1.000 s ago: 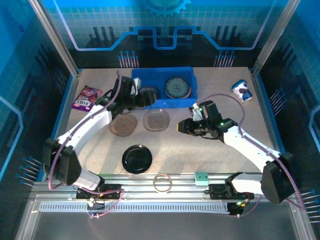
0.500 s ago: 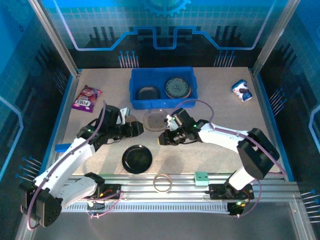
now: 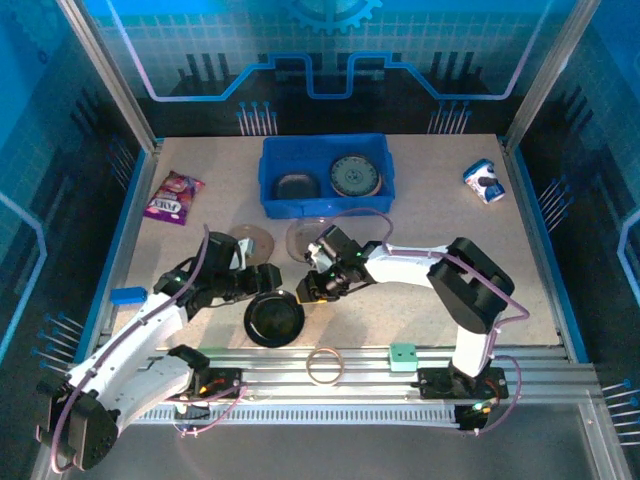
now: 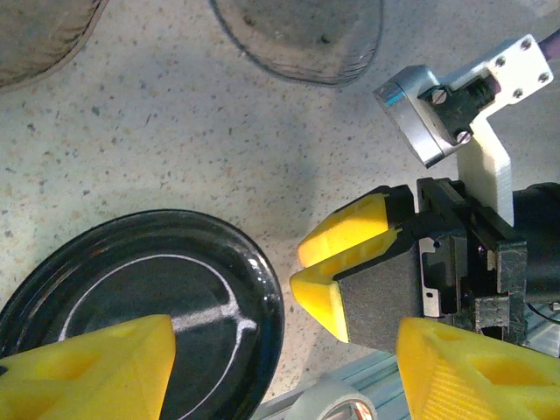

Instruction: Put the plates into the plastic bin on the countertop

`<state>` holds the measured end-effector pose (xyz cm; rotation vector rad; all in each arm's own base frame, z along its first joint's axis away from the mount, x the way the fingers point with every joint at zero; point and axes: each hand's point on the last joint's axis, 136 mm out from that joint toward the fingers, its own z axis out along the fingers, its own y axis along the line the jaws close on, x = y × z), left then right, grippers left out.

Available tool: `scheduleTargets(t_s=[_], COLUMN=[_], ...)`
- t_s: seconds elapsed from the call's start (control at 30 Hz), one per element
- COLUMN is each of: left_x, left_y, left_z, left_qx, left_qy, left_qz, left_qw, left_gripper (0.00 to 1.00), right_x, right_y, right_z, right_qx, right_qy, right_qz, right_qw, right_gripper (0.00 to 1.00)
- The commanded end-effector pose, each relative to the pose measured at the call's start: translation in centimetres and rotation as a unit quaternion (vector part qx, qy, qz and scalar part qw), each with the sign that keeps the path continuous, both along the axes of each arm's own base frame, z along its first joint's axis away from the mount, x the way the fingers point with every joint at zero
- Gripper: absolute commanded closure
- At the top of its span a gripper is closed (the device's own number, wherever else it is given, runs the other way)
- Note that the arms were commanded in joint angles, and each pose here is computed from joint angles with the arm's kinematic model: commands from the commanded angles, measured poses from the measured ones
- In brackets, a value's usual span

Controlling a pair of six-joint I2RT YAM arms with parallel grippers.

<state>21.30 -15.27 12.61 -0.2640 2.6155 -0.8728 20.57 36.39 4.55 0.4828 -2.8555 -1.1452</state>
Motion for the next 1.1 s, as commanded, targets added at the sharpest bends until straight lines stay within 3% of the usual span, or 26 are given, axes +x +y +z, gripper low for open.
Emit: scheduleTargets(t_s=[0.0, 0.27, 0.73, 1.07], left_x=[-0.2, 0.0, 0.5, 1.7], left_y=[-0.4, -0.6, -0.5, -0.9], left_z=[-0.3, -1.4, -1.4, 0.1], left_qx=[-0.016, -0.021, -0.013, -0.023], left_qy=[0.004, 0.009, 0.007, -0.017], left_qz=[0.001, 0.008, 0.007, 0.006], left_qw=[1.000, 1.000, 1.000, 1.000], left_gripper=[0.32, 0.33, 0.33, 0.33], right_x=[-1.2, -2.1, -2.2, -1.2], right_y=[0.8, 1.7, 1.8, 0.3], right_z=[-0.5, -2.1, -2.1, -0.8], right_qx=[-0.004, -0.017, -0.016, 0.020], right_qy=[0.021, 0.049, 0.048, 0.048], right_qz=[0.028, 0.048, 0.054, 0.014], right_qw=[0.999, 0.998, 0.997, 0.999], right_gripper=[0.61, 0.64, 0.93, 1.00])
